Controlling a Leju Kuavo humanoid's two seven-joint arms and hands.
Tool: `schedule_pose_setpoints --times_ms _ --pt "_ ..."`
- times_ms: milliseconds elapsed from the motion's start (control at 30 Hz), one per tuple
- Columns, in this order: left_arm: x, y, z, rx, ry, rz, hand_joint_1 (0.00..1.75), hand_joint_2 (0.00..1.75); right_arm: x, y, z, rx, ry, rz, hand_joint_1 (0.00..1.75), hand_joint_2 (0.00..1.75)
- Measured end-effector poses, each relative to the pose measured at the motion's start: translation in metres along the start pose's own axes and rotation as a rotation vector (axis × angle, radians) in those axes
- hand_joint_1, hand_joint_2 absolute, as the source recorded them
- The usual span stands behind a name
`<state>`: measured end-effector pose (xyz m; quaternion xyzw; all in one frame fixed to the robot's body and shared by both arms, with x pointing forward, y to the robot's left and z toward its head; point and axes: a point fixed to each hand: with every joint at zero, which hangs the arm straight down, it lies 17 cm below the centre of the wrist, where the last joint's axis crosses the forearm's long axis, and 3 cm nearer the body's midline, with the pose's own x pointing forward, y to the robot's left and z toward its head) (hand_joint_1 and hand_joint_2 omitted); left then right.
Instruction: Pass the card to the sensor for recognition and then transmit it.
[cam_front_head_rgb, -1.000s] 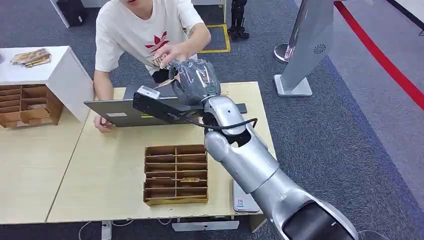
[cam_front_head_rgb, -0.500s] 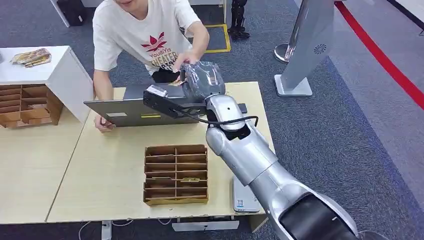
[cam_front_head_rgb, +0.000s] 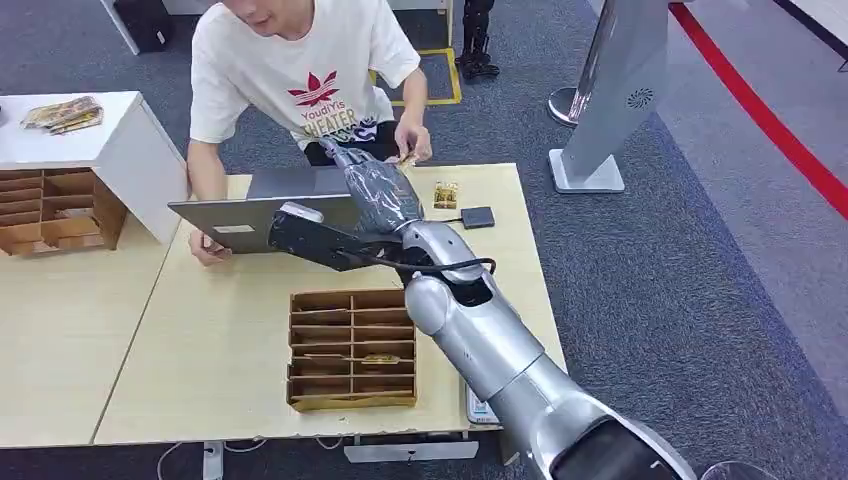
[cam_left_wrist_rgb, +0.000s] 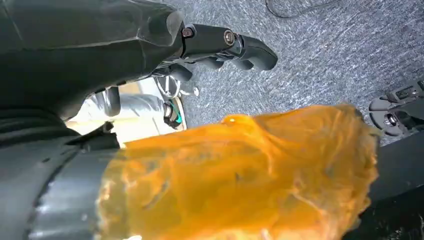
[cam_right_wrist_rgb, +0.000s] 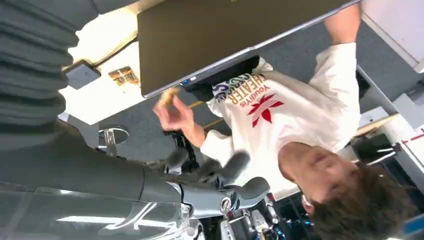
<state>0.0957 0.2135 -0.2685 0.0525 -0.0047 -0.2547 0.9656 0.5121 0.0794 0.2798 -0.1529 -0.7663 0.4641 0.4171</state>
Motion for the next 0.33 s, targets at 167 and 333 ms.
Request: schedule_pose_setpoints --times_ms 167,333 --pt "0.0 0.0 0.0 -0.001 0.0 0.005 0.0 0.0 0.016 0.003 0.004 0.014 -0.046 -0.096 0.0 0.0" --pt "-0.001 0.0 -0.001 -0.005 -0.005 0.031 0.0 0.0 0.068 0.009 0.034 0.076 -0.203 -0.611 0.0 0.0"
